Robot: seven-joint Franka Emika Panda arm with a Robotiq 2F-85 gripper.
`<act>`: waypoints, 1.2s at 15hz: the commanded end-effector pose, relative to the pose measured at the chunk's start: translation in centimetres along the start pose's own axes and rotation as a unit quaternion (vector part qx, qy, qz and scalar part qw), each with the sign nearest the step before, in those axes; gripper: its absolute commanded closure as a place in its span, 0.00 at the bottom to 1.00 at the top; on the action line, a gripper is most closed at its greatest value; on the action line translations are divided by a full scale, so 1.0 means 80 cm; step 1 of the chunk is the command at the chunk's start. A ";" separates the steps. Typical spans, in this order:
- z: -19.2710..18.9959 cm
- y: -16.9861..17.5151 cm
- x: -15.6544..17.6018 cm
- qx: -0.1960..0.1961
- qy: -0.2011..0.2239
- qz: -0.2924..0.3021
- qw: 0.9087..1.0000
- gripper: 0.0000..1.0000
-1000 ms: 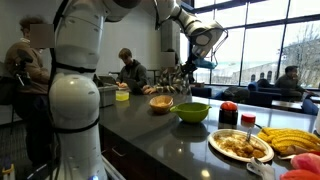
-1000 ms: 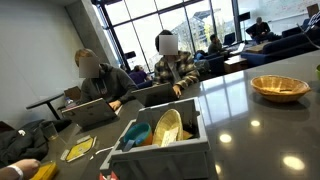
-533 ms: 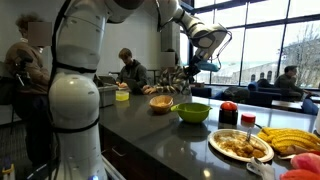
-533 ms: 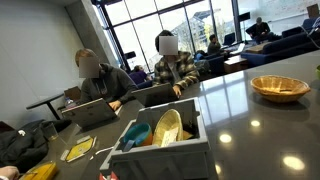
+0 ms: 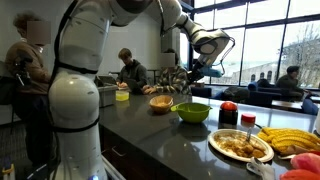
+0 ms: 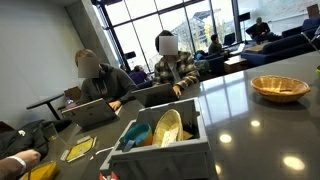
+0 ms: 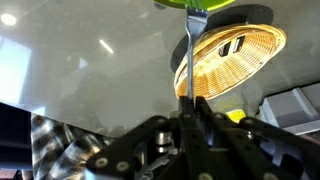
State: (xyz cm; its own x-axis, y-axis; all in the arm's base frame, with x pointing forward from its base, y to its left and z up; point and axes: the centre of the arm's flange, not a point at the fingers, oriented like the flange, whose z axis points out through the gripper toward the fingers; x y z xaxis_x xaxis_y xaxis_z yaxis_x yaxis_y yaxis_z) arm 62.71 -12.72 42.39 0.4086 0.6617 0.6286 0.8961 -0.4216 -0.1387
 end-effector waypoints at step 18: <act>0.005 -0.009 -0.062 -0.079 0.019 0.030 0.996 0.97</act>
State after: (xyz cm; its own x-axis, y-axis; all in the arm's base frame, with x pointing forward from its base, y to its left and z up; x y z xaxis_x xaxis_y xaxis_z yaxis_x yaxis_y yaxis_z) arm 62.08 -15.72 39.17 0.4676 0.6216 0.6284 0.8432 -0.5270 -0.1063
